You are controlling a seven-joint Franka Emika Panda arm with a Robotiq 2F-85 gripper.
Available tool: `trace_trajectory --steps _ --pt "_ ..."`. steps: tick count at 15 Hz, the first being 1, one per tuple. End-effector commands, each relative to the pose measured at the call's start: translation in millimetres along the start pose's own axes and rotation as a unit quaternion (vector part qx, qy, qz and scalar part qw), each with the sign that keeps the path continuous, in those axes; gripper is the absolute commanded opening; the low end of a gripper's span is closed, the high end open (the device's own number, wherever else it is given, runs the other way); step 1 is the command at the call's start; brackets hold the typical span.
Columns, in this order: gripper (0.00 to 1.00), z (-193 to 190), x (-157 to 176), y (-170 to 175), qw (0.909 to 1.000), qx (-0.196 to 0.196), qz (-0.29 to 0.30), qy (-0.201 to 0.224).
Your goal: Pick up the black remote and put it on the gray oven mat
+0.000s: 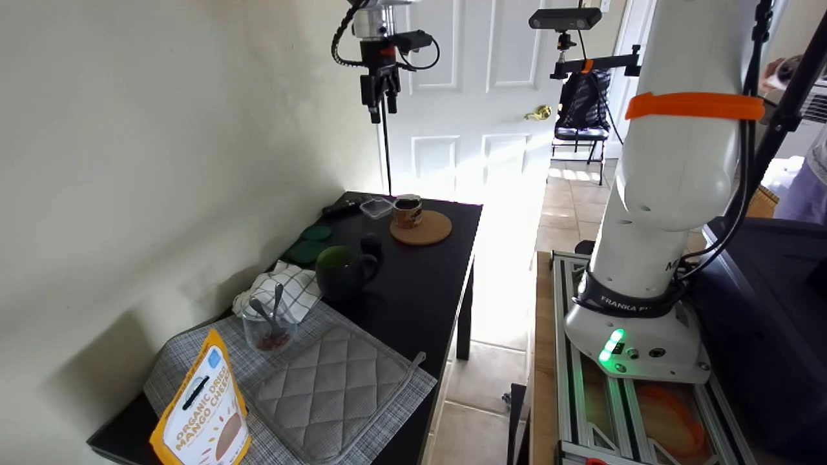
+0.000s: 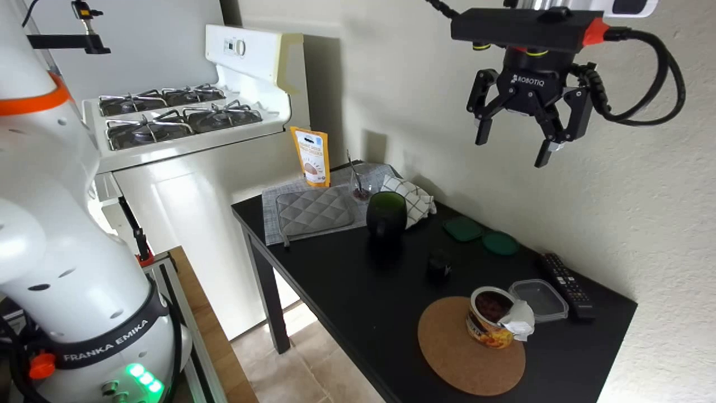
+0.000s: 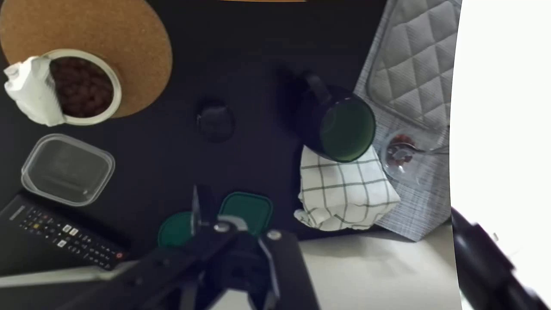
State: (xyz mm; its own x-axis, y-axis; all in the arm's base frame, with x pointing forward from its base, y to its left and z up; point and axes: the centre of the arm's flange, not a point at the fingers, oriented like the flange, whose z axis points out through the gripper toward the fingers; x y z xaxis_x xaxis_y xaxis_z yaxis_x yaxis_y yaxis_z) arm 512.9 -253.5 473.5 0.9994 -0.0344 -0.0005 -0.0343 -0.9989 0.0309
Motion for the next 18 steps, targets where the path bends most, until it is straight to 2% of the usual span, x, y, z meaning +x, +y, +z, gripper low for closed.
trace_trajectory --steps 1,4,6,7,10,15,16,17,18 --pt "1.0 57 9 1 0.9988 -0.014 -0.042 0.021" --pt "1.0 107 22 33 0.9993 0.016 -0.016 0.03" --pt "1.0 131 23 53 0.997 0.073 0.013 0.024" --pt "1.0 113 11 32 0.9991 0.038 0.003 0.021" --pt "1.0 136 11 51 0.9979 0.059 0.016 0.019" --pt "1.0 132 17 47 0.9978 0.06 0.013 0.025" --pt "1.0 135 20 46 0.9982 0.042 0.022 0.038" --pt "1.0 137 29 52 0.9949 0.029 0.021 0.095" --pt "1.0 136 36 58 0.9927 0.02 0.012 0.118"
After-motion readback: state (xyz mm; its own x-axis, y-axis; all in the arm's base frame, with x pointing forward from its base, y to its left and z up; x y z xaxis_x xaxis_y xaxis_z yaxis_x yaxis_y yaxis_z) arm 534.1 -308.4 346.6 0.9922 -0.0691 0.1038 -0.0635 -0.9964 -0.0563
